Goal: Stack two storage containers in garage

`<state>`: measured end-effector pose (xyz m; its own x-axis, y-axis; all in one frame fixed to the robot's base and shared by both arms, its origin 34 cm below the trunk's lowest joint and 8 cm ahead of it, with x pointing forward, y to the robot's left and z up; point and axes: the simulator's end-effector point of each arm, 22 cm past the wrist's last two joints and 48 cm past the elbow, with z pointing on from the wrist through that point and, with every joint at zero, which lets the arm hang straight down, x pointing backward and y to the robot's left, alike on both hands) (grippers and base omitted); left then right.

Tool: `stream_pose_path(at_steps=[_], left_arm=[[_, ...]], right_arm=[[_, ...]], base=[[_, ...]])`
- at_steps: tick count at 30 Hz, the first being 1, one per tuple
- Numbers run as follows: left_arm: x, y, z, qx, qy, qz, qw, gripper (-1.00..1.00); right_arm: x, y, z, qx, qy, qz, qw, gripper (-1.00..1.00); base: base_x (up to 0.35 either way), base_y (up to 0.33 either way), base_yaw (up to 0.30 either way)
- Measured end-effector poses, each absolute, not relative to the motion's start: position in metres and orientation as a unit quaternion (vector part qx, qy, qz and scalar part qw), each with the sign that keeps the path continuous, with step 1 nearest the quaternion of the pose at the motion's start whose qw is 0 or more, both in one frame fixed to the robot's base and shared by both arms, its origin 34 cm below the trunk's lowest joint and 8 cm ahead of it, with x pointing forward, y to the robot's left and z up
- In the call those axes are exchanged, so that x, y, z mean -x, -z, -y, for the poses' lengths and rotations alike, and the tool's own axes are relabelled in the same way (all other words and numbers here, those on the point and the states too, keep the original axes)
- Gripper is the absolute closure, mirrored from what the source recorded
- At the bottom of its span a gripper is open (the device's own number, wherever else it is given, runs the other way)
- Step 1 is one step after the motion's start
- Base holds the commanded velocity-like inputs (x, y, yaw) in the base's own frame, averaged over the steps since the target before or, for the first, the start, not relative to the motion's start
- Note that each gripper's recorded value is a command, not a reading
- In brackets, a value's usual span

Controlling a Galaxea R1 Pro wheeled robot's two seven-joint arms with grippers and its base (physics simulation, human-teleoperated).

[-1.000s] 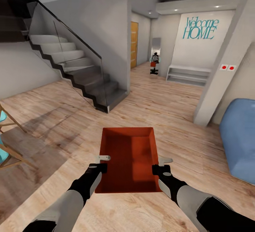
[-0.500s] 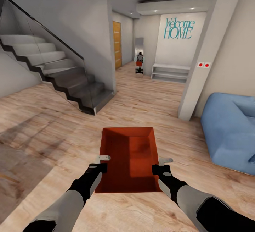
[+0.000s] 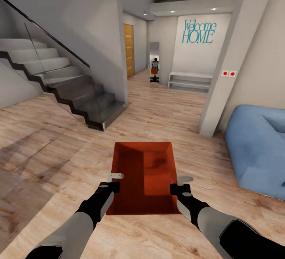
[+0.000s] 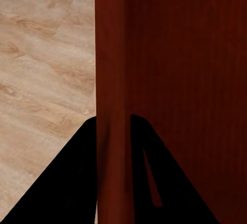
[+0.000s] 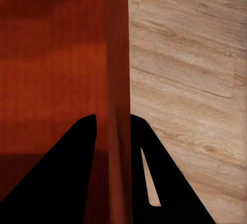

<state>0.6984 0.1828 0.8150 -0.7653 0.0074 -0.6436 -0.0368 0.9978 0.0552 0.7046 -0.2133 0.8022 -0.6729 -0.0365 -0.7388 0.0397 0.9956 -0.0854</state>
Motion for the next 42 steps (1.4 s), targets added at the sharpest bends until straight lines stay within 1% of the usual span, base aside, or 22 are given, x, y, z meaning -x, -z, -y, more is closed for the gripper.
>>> stream_pose_path(at_steps=[25,37,42], left_arm=[[-0.6993,-0.8158,-0.1828,0.008,-0.032,-0.938,0.345,1.00],[-0.6994,-0.8157,-0.1825,0.008,-0.032,-0.938,0.345,1.00],[-0.6993,-0.8157,-0.1827,0.008,-0.032,-0.938,0.345,1.00]], right_arm=[[-0.7052,-0.8029,0.2133,-0.002,0.047,-0.912,0.406,1.00],[-0.7054,-0.8032,0.2136,-0.002,0.047,-0.912,0.407,1.00],[-0.7054,-0.8032,0.2135,-0.002,0.047,-0.912,0.407,1.00]], base=[[0.318,0.000,-0.006],[0.318,0.000,-0.251],[0.319,0.000,-0.071]])
